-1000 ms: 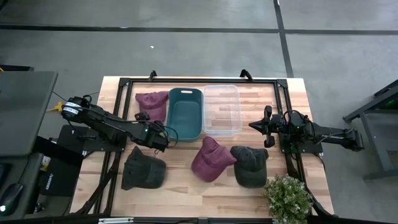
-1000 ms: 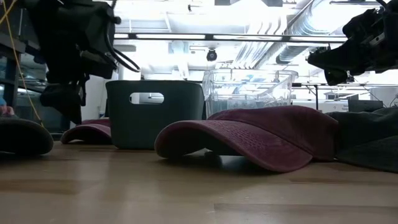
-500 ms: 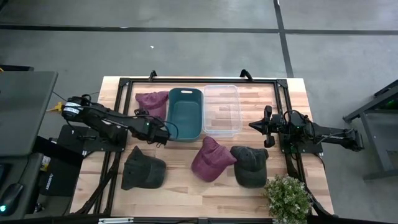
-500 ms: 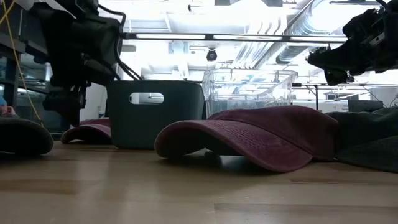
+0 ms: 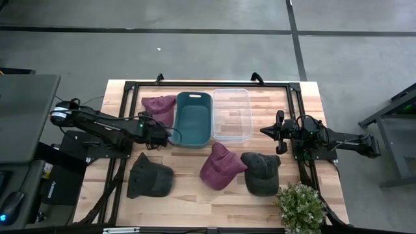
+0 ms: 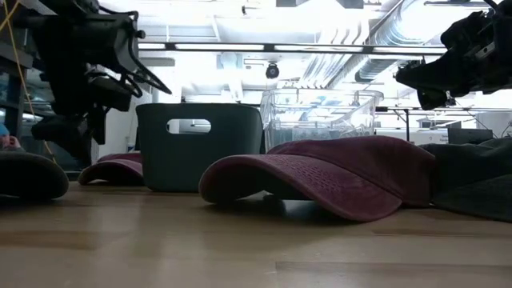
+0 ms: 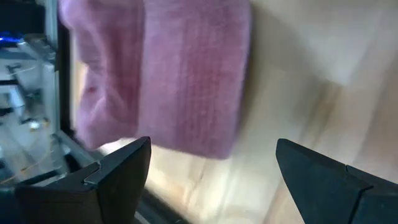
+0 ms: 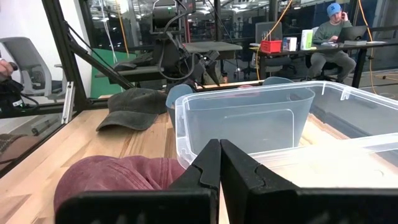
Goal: Pick & Place hat
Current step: Put the top red cap into the blue bin
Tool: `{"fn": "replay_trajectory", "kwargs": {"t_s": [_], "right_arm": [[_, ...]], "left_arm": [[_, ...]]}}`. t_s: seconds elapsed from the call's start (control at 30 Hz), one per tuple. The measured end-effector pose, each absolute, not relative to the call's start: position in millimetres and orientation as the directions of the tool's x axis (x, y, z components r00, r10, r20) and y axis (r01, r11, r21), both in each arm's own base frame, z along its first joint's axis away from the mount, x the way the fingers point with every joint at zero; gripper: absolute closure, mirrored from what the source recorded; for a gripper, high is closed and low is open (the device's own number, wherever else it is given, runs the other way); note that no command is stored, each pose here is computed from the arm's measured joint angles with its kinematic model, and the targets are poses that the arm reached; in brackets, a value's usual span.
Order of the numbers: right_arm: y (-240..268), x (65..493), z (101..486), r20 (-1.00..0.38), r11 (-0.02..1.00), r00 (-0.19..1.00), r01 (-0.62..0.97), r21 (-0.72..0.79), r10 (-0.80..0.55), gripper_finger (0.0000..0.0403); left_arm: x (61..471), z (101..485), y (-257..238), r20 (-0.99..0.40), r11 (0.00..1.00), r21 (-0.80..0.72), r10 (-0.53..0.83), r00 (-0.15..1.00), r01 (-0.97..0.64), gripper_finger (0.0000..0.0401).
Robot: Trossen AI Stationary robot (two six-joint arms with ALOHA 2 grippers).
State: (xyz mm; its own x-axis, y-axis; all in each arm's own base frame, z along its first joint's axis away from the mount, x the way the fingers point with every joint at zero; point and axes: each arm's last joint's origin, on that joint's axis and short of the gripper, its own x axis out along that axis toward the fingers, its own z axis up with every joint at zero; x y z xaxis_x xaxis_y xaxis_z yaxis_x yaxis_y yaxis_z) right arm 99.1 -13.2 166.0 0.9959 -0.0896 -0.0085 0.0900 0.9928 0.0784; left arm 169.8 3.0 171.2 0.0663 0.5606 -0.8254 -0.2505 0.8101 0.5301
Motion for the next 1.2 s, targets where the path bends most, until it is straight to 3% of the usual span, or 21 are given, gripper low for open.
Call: {"fn": "replay_trajectory", "kwargs": {"t_s": [0.2, 1.2], "right_arm": [[-13.2, 99.1, 166.0, -0.009, 0.993, 0.996, 0.09, 0.079, -0.09, 0.0402], [-13.1, 99.0, 167.2, 0.004, 0.993, 0.996, 0.088, 0.078, -0.088, 0.0402]], "left_arm": [[159.9, 164.1, 1.3, -0.874, 0.874, 0.445, 0.471, 0.116, -0.197, 0.0064], [149.2, 140.8, -5.9, -0.842, 0.893, 0.408, 0.449, 0.3, -0.19, 0.0064]]}}
